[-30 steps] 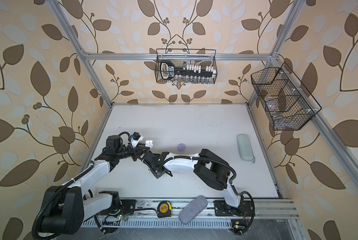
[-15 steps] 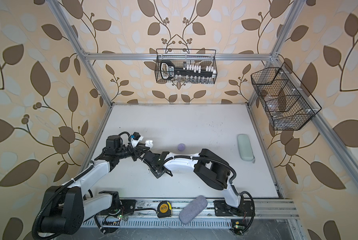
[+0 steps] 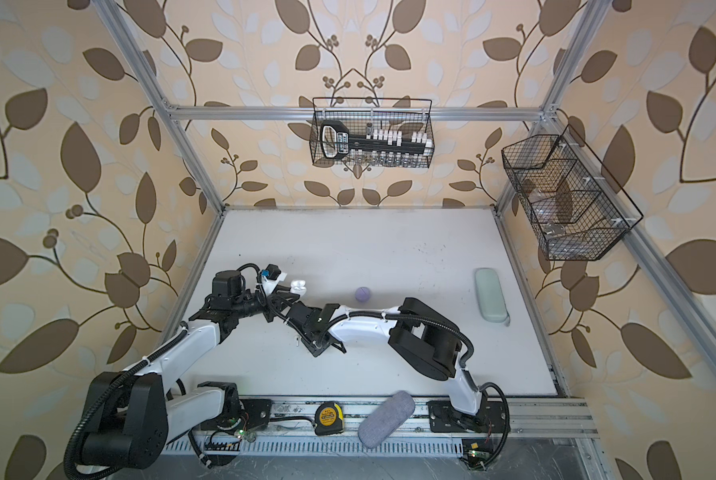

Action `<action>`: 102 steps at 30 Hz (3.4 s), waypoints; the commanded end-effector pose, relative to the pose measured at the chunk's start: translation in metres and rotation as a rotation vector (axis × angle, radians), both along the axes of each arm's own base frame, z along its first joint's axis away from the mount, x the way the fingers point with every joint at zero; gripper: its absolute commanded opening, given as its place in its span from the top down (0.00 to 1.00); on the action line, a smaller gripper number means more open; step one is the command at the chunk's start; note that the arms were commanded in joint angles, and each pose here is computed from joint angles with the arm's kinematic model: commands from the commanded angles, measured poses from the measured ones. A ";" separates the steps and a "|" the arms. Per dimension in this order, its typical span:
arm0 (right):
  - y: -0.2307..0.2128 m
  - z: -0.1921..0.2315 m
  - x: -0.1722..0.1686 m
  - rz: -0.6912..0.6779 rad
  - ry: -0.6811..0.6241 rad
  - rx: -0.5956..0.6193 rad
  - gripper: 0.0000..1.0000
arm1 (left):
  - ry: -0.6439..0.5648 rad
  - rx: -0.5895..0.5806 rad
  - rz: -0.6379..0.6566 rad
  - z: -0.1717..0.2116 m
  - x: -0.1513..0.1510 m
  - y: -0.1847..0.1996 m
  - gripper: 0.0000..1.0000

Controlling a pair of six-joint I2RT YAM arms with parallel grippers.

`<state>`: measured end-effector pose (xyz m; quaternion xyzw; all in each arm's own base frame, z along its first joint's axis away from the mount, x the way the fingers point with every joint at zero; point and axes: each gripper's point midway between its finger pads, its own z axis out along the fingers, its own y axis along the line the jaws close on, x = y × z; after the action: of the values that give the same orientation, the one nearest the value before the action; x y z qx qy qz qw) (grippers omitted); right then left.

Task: Insert the wireless bluetooth earbuds into the charging case
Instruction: 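Lift the white earbud with the right gripper toward the held case, then lower the earbud stem into the case slot with the right gripper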

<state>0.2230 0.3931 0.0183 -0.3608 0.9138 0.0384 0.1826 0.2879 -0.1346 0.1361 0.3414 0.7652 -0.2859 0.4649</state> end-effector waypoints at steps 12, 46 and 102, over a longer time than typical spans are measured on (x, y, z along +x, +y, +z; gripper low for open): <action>-0.015 0.034 0.006 -0.065 -0.088 0.099 0.86 | -0.037 -0.030 -0.012 0.021 0.007 -0.001 1.00; -0.044 0.116 0.077 -0.389 -0.165 0.446 0.91 | -0.016 -0.036 -0.069 0.025 -0.004 -0.012 1.00; 0.031 0.182 0.100 -0.476 -0.040 0.829 0.92 | -0.048 -0.014 -0.068 0.020 -0.008 -0.019 1.00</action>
<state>0.3211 0.4122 0.1884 -0.0417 0.8833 0.3307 0.3296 0.2788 -0.1502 0.1454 0.3571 0.7556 -0.3068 0.4554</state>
